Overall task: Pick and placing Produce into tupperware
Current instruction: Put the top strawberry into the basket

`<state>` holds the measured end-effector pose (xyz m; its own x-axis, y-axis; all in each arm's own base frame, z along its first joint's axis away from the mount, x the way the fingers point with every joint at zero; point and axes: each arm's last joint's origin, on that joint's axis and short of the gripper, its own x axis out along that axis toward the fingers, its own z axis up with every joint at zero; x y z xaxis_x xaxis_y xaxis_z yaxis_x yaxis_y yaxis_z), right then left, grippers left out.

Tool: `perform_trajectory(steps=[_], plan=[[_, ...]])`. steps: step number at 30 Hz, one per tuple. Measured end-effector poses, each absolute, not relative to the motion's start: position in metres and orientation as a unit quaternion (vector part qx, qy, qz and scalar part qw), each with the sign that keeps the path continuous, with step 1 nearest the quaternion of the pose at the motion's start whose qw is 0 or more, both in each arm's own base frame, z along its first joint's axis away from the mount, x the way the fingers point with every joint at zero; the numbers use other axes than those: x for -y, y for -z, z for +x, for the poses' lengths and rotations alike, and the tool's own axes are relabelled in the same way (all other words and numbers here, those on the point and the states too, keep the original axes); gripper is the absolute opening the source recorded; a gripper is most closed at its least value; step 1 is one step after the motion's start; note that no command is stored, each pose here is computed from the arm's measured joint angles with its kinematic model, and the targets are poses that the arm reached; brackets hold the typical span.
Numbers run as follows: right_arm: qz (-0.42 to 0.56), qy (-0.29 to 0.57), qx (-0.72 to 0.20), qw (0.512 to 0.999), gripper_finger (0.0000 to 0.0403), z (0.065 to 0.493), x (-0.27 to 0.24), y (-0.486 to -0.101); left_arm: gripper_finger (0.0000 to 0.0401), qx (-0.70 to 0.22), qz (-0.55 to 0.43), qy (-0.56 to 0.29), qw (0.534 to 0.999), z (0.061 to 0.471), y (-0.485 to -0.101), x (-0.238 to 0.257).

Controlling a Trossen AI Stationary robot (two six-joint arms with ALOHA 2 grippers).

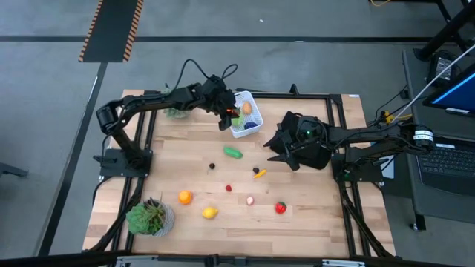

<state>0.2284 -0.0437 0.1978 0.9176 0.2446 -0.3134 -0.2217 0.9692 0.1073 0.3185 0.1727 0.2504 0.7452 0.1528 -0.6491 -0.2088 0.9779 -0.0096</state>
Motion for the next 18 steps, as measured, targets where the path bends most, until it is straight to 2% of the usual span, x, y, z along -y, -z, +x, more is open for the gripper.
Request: perform_trajectory(steps=[9, 18], plan=[[0.035, -0.119, -0.162, 0.979, 0.0289, 0.228, 0.044, -0.198, 0.0133, -0.395, -0.060, -0.092, 0.912, 0.337, -0.205, -0.182], [0.037, -0.120, -0.164, 0.979, 0.0289, 0.228, 0.044, -0.198, 0.0134, -0.429, -0.062, -0.082, 0.898, 0.357, -0.186, -0.193]])
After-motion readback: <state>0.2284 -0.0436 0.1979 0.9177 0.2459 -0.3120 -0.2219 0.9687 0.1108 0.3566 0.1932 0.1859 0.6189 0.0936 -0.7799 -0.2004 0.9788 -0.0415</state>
